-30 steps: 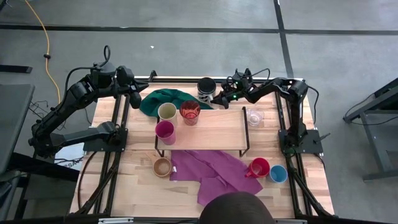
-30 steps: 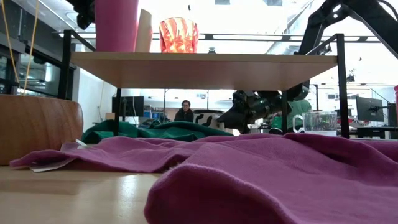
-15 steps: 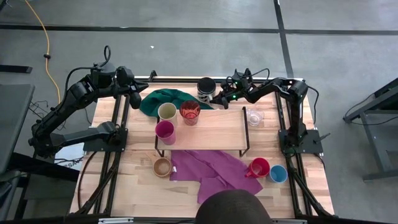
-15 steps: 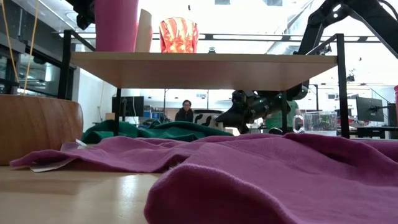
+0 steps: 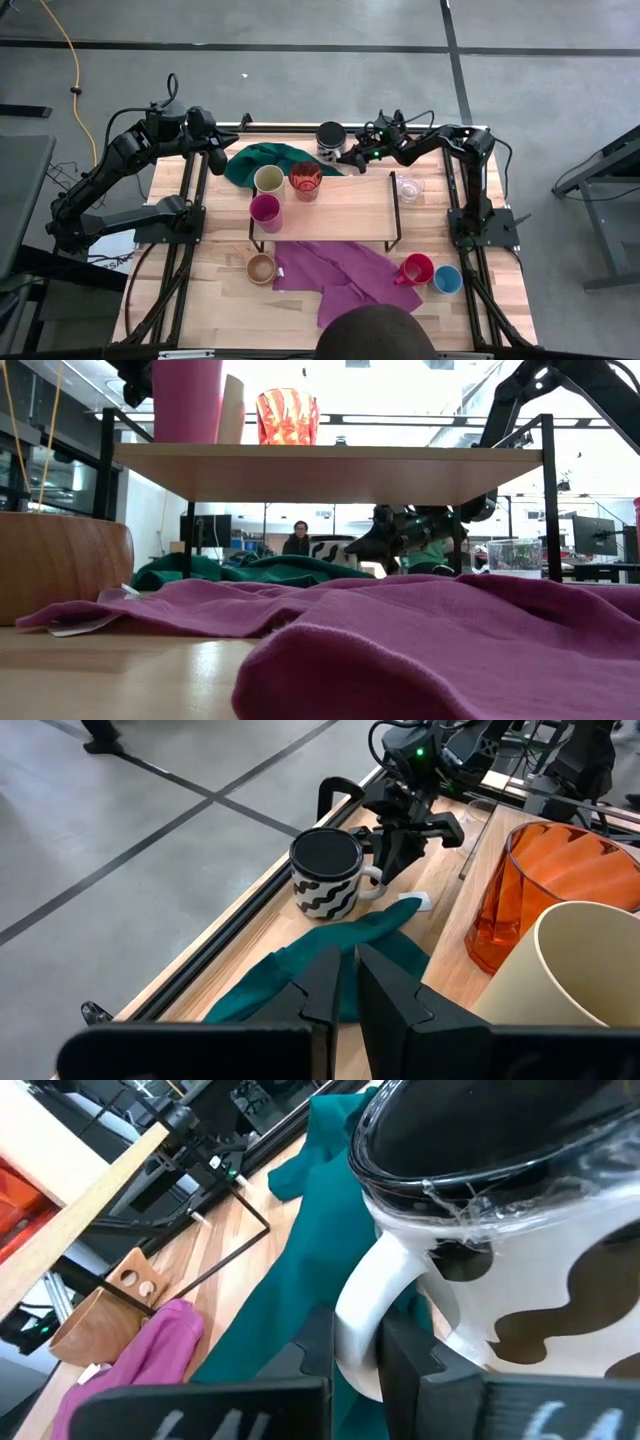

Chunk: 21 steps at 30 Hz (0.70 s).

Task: Stack small to large cups/mugs on shelf
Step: Put the white mug on the shelf

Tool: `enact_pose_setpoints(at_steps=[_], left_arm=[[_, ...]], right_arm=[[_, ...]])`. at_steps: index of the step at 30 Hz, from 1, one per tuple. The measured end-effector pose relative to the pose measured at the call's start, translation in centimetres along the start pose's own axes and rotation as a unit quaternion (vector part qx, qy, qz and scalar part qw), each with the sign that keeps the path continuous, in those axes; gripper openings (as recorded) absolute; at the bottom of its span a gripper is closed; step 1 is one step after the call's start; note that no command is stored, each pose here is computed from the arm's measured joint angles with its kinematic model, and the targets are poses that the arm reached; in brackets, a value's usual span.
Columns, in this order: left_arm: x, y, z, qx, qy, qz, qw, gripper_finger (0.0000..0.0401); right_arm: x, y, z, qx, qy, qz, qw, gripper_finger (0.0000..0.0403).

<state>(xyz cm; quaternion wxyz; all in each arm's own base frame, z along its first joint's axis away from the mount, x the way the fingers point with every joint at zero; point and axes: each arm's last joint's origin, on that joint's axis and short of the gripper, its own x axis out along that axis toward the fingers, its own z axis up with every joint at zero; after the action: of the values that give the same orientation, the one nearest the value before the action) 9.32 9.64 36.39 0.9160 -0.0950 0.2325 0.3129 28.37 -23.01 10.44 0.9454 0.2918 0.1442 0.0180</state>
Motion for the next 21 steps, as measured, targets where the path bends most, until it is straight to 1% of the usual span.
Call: enact_pose_setpoints(at_steps=[3,9,21], left_arm=[[0.0,0.0,0.0,0.0,0.0,0.0,1.0,0.0024],[0.0,0.0,0.0,0.0,0.0,0.0,1.0,0.0024],[0.0,0.0,0.0,0.0,0.0,0.0,1.0,0.0024]], right_arm=[[0.0,0.1,0.1,-0.002,0.0,0.013,1.0,0.0016],[0.0,0.5,0.9,-0.011,-0.026,0.042,0.999,0.0016],[-0.1,0.7,1.5,-0.007,-0.043,0.048,0.998,0.0015]])
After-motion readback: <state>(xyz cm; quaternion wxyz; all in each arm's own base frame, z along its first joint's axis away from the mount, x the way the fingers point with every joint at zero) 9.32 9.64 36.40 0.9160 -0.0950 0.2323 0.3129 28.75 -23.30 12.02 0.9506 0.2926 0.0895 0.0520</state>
